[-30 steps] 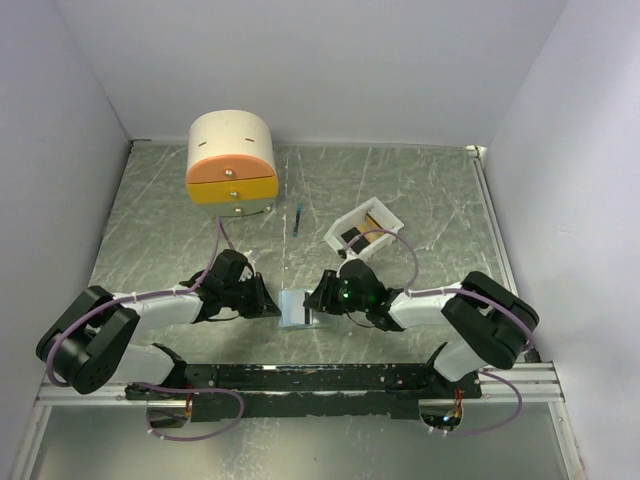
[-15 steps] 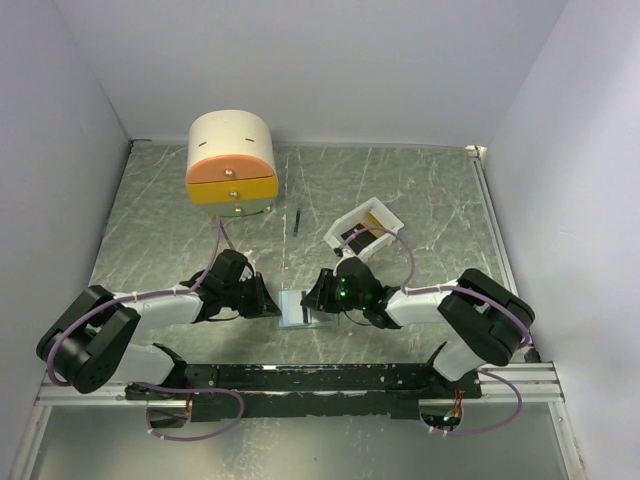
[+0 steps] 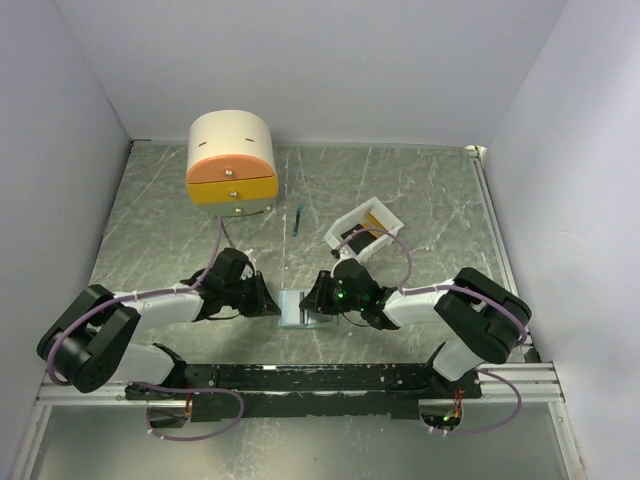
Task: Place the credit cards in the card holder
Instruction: Insert the credit card into the card holder.
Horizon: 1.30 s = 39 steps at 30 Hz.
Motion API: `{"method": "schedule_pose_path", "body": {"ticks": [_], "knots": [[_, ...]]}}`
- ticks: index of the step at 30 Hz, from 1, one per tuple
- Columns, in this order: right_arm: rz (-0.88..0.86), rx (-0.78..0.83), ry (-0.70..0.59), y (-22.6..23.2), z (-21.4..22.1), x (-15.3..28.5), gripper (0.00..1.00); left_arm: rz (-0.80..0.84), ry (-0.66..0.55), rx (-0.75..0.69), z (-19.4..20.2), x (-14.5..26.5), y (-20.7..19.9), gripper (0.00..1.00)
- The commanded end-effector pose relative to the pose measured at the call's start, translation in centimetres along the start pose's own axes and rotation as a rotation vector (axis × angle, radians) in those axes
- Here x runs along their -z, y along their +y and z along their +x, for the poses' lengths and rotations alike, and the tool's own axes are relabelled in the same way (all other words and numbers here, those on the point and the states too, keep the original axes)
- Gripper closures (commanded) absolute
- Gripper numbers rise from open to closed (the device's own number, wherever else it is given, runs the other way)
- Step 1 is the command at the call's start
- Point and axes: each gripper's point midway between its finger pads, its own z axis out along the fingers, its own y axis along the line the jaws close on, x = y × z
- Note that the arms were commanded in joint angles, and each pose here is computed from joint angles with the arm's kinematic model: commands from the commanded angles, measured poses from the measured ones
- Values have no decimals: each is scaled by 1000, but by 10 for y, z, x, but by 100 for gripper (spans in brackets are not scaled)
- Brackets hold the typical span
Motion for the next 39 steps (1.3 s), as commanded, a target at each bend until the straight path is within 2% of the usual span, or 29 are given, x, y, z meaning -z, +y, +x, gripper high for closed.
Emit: {"method": "schedule_pose_path", "body": {"ticks": [1, 12, 21, 24, 28, 36, 39], "knots": [[-26, 14, 1, 10, -1, -4, 73, -24, -24, -31, -9, -3, 0, 81], [16, 68, -34, 13, -15, 5, 77, -24, -22, -44, -12, -2, -5, 81], [64, 68, -12, 4, -10, 6, 77, -13, -22, -34, -11, -2, -6, 81], [105, 78, 5, 0, -10, 5, 73, -13, -23, -35, -12, -1, -6, 81], [109, 80, -19, 0, -15, 9, 71, -18, -28, -38, -13, 1, -7, 81], [100, 85, -17, 2, -14, 6, 81, 8, -46, -33, -15, 6, -14, 78], [108, 87, -5, 1, -13, 4, 82, 27, -55, -33, -17, 9, -19, 75]]}}
